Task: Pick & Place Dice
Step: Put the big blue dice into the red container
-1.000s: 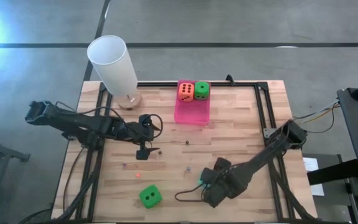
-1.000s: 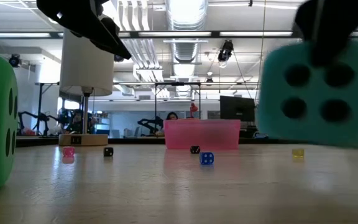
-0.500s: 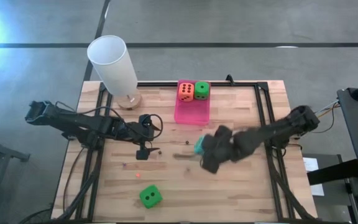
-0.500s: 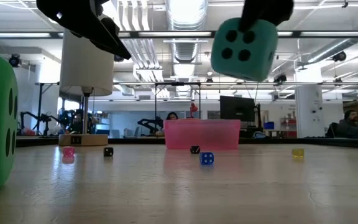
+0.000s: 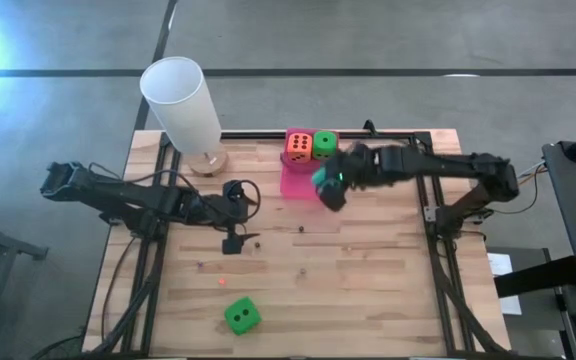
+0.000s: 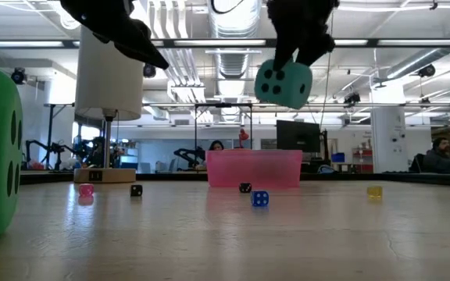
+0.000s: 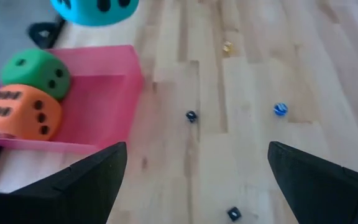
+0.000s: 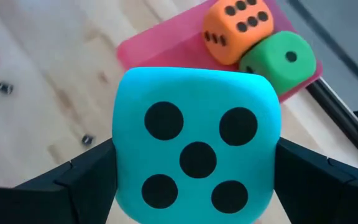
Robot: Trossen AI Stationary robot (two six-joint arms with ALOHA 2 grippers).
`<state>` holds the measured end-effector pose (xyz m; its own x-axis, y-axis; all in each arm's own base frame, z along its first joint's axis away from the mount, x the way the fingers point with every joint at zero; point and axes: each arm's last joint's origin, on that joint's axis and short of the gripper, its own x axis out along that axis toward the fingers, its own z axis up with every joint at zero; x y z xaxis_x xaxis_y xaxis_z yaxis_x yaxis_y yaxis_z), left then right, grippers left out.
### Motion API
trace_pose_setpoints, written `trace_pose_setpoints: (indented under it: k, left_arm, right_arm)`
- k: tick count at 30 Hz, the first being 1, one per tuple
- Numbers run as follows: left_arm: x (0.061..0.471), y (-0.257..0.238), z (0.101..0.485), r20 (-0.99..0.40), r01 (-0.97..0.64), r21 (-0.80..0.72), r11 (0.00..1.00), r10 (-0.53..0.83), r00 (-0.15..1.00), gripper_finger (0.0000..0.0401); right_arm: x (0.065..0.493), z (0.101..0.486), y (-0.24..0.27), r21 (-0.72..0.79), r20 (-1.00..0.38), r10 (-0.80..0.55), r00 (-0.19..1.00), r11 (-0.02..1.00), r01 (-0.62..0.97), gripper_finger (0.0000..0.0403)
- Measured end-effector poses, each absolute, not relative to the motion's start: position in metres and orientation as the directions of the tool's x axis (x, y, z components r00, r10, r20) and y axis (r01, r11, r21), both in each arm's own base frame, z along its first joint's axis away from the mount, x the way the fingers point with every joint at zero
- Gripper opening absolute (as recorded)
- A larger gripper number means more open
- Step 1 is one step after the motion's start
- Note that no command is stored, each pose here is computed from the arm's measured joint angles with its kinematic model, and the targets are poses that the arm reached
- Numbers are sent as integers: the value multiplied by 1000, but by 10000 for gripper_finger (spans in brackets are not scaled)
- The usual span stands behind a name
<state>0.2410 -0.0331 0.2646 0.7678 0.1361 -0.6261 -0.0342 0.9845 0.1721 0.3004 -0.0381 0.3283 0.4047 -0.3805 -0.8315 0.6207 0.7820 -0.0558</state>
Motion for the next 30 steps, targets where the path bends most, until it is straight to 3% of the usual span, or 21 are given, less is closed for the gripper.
trace_pose_setpoints:
  k: [9, 15, 22, 30]
  left_arm:
    - [242, -31, 269, -601, -100, 219, 971, 215, 770, 391]
    - [242, -30, 270, -592, -108, 219, 970, 220, 775, 391]
    - [243, -30, 271, -581, -114, 215, 970, 221, 783, 391]
    - [245, -27, 273, -543, -180, 245, 953, 288, 789, 390]
  right_arm:
    - [287, 333, -137, 88, -831, -255, 494, 817, 570, 347]
    - [279, 324, -182, 61, -847, -252, 467, 828, 557, 348]
    - [293, 313, -215, -38, -864, -252, 436, 896, 442, 348]
    - [318, 305, -237, -44, -894, -169, 416, 955, 292, 349]
